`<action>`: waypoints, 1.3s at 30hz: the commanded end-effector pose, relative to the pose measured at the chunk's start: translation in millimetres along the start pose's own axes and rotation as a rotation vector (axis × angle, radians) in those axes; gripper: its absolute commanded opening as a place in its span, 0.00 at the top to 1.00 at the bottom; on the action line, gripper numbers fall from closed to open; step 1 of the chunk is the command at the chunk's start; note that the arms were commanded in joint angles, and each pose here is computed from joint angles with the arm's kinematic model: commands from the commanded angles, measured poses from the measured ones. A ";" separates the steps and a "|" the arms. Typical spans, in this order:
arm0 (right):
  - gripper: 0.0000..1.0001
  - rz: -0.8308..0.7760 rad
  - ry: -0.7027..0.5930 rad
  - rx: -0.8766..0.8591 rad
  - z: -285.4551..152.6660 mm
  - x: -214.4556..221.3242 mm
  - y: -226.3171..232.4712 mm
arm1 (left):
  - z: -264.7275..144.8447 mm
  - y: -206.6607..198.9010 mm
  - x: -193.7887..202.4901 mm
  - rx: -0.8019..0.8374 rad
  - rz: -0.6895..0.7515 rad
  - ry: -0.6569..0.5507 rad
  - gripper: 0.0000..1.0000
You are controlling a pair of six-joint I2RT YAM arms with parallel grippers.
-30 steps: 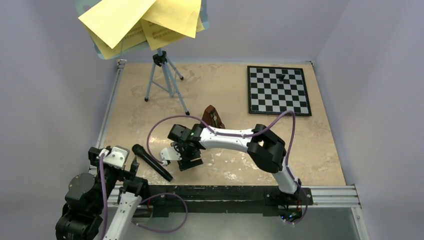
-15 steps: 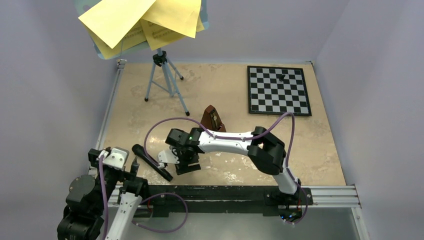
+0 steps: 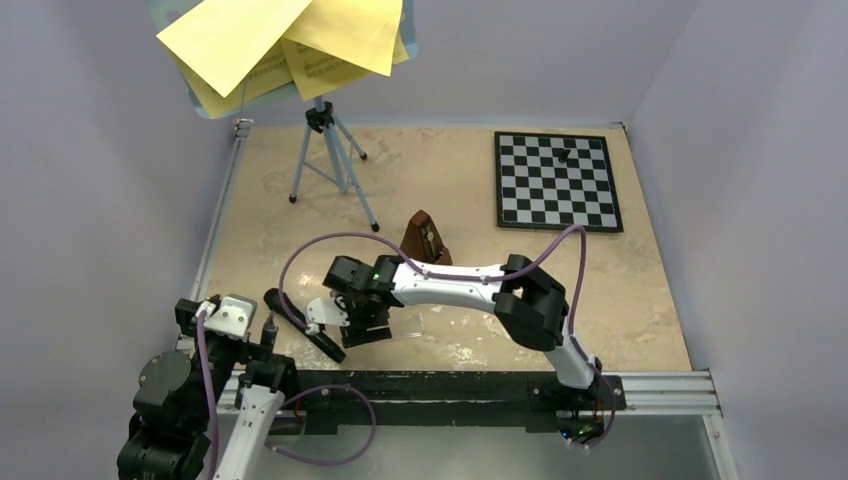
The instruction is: Pack up the instrument practice props
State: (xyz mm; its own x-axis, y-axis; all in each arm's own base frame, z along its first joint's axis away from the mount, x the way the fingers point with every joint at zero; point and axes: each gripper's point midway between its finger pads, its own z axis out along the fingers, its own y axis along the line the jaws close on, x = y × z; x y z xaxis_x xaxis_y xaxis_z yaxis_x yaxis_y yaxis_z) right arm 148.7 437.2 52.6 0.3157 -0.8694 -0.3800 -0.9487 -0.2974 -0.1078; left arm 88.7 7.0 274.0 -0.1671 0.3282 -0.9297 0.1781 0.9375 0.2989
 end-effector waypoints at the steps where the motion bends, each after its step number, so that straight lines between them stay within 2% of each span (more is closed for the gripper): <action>1: 0.26 -0.001 -0.001 0.036 10.5 -7.3 -6.9 | -4.1 4.9 -9.1 -0.036 -0.024 -0.040 0.00; 9: 0.22 -0.011 0.024 0.066 23.0 -3.7 -13.1 | -4.8 1.4 -8.9 -0.018 -0.027 -0.041 0.00; 18: 0.25 0.002 0.015 0.002 23.7 -5.0 -1.0 | -3.5 0.3 -7.6 -0.016 -0.025 -0.036 0.00; 31: 0.30 0.023 0.033 0.059 16.8 -1.9 -9.1 | -1.6 -1.6 -5.8 -0.008 -0.021 -0.037 0.00; 35: 0.19 0.027 0.031 0.060 13.2 -2.3 -8.6 | -1.2 -2.6 -5.4 -0.003 -0.019 -0.037 0.00; 39: 0.23 0.034 0.035 0.072 10.4 -0.7 -9.8 | -0.1 -3.3 -5.1 0.000 -0.017 -0.039 0.00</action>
State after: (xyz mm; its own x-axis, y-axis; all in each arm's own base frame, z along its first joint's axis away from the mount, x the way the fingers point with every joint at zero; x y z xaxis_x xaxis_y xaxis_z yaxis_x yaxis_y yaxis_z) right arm 154.0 438.4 22.0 0.2879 -0.9020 -0.3217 -0.9574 -0.2633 -0.1185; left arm 87.0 3.5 273.8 -0.1575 0.3235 -0.9330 0.1876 0.9374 0.2934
